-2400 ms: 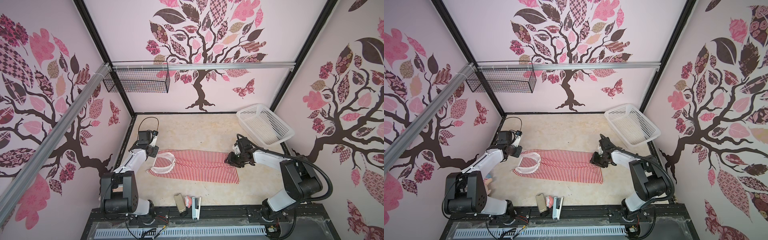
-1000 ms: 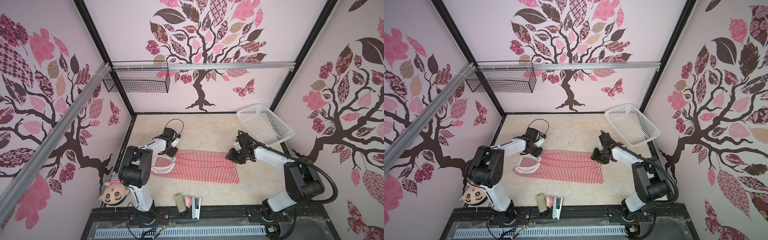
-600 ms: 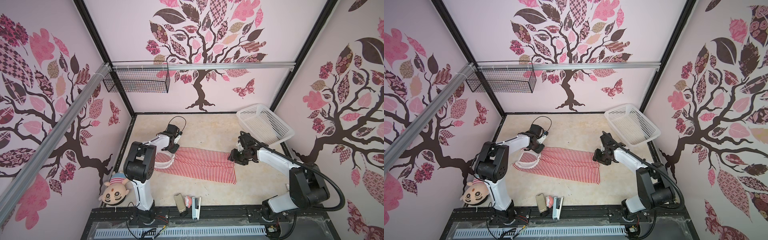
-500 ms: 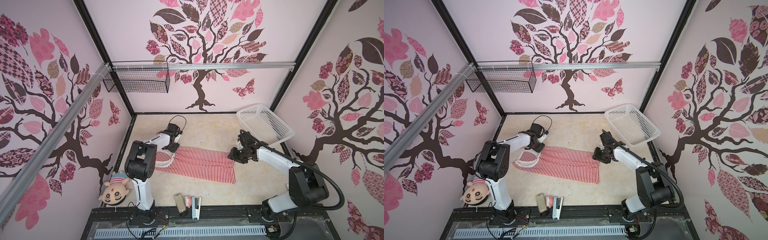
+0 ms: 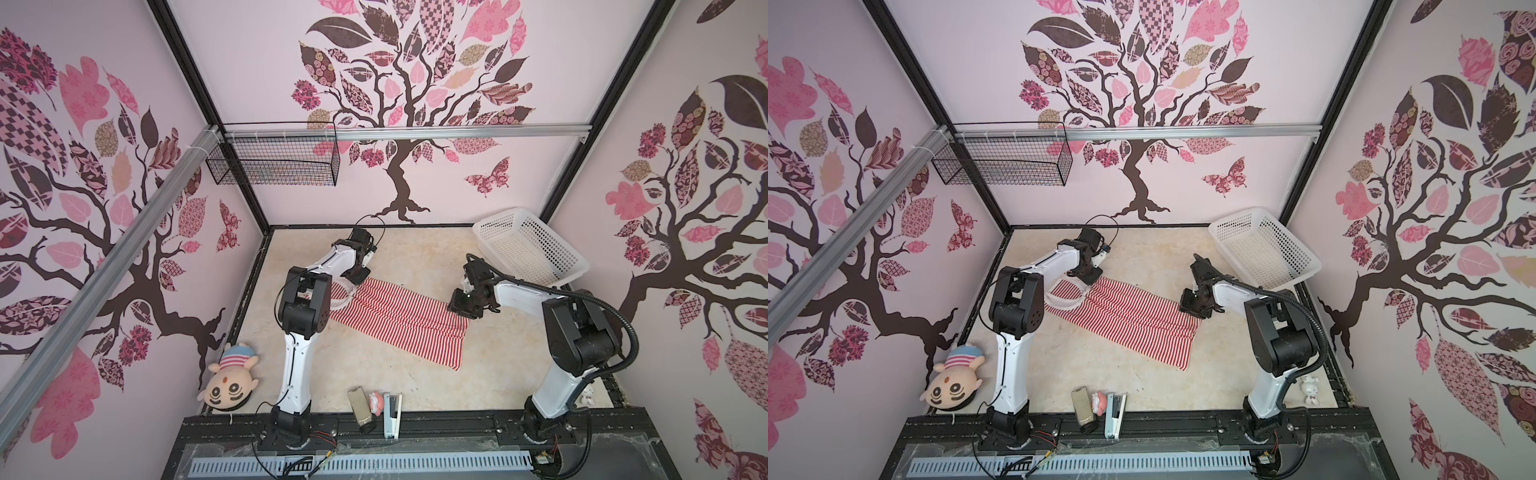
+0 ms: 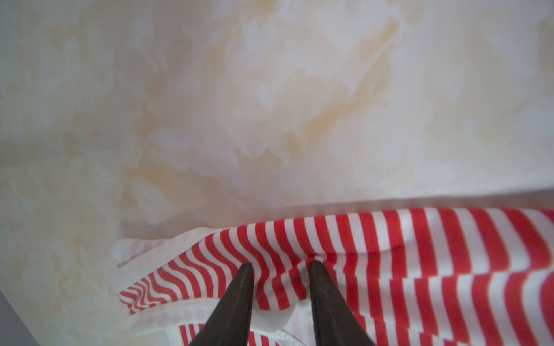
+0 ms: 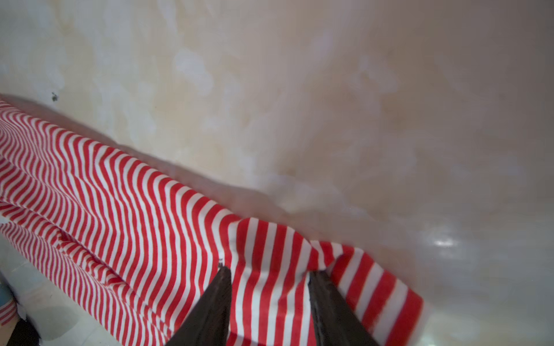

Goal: Fold and stack the tank tops
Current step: 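Rotate the striped top lengthwise with the left gripper while the right releases and withdraws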

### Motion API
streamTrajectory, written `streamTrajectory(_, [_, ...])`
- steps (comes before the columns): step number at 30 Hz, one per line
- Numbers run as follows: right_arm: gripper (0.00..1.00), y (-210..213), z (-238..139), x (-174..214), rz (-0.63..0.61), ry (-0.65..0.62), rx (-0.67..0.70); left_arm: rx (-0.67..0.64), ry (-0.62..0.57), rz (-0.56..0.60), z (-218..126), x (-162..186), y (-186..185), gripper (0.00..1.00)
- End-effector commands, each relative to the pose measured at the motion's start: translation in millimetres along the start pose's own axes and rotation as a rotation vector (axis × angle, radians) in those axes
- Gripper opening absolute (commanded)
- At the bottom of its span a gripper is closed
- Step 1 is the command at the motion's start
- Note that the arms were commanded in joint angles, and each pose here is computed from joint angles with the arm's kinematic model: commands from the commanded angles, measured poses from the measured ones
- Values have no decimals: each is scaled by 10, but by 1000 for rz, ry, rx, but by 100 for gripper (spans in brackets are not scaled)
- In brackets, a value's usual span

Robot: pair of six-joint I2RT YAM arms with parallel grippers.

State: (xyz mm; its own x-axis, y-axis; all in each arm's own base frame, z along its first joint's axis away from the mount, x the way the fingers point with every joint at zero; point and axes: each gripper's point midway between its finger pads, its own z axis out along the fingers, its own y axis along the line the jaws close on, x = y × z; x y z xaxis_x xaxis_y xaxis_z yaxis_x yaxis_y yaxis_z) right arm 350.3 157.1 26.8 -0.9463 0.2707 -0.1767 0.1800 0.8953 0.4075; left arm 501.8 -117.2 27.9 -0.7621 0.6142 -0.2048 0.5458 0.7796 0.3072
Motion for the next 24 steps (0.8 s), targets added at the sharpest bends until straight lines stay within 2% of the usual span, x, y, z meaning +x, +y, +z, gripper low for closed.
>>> streamTrajectory(1, [45,-87,67,102,21,21,10,32,44,87,151,-141,-281,36])
streamTrajectory(9, [45,-76,-78,512,59,29,-17,-21,-71,152,94,-843,-370,36])
streamTrajectory(12, [46,-117,-169,644,66,17,16,-67,-118,202,57,-1071,-425,37])
streamTrajectory(16, [46,-194,-276,814,106,15,19,-137,-176,256,68,-1278,-437,37])
streamTrajectory(19, [46,-164,-268,986,131,27,-22,-123,-211,246,33,-1377,-460,38])
streamTrajectory(24, [46,54,-134,1327,84,80,-21,-99,-278,228,-94,-1517,-491,38])
